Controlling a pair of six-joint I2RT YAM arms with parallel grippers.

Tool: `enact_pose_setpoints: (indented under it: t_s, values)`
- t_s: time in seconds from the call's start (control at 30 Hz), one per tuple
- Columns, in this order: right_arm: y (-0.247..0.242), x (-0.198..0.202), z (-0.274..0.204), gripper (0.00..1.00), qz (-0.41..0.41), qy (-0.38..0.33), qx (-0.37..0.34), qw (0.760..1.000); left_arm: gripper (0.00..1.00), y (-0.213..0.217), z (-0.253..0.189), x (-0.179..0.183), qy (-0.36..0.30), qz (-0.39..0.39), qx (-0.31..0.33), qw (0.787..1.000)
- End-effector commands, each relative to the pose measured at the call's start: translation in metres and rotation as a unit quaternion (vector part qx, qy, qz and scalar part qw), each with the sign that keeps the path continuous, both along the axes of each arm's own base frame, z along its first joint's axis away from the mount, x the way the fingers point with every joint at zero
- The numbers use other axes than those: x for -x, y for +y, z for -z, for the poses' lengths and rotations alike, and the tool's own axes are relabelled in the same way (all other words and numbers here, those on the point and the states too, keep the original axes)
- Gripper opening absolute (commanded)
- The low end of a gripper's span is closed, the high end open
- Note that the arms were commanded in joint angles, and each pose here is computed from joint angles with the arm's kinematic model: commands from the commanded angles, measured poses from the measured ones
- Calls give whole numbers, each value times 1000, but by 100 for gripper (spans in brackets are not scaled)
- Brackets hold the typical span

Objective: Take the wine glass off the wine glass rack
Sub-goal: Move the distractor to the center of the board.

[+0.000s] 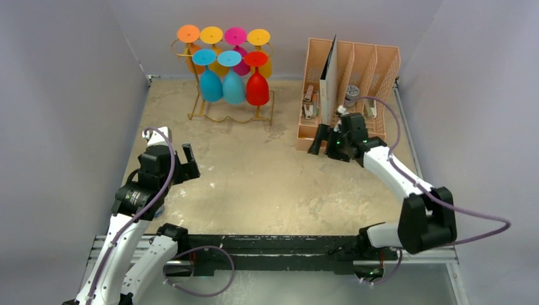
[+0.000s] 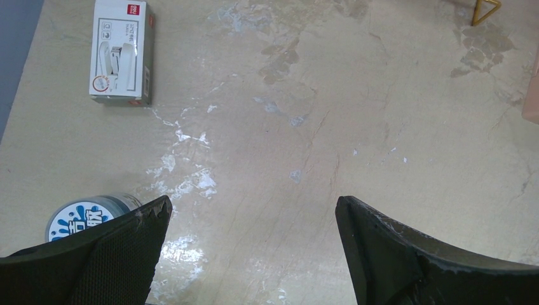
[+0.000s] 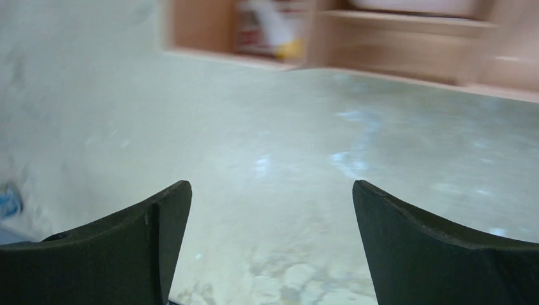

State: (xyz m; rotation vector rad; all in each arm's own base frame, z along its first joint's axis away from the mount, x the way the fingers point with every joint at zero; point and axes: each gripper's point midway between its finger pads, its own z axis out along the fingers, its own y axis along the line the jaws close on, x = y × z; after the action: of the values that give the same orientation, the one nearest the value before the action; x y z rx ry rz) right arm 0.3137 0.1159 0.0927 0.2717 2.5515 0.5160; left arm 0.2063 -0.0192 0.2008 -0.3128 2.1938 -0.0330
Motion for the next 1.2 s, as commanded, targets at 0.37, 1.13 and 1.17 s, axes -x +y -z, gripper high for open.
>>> enact_pose_setpoints:
  t_s: [0.37, 1.13, 1.17]
  values:
    - [157, -36, -47, 96, -162, -113, 82, 977, 100, 14, -16, 5, -42, -34, -2, 999]
    - [92, -140, 27, 99, -67, -41, 246, 966, 100, 13, -18, 5, -48, -32, 0, 998]
    - [89, -145, 28, 99, -63, -41, 248, 966, 100, 13, -17, 5, -47, -31, 0, 998]
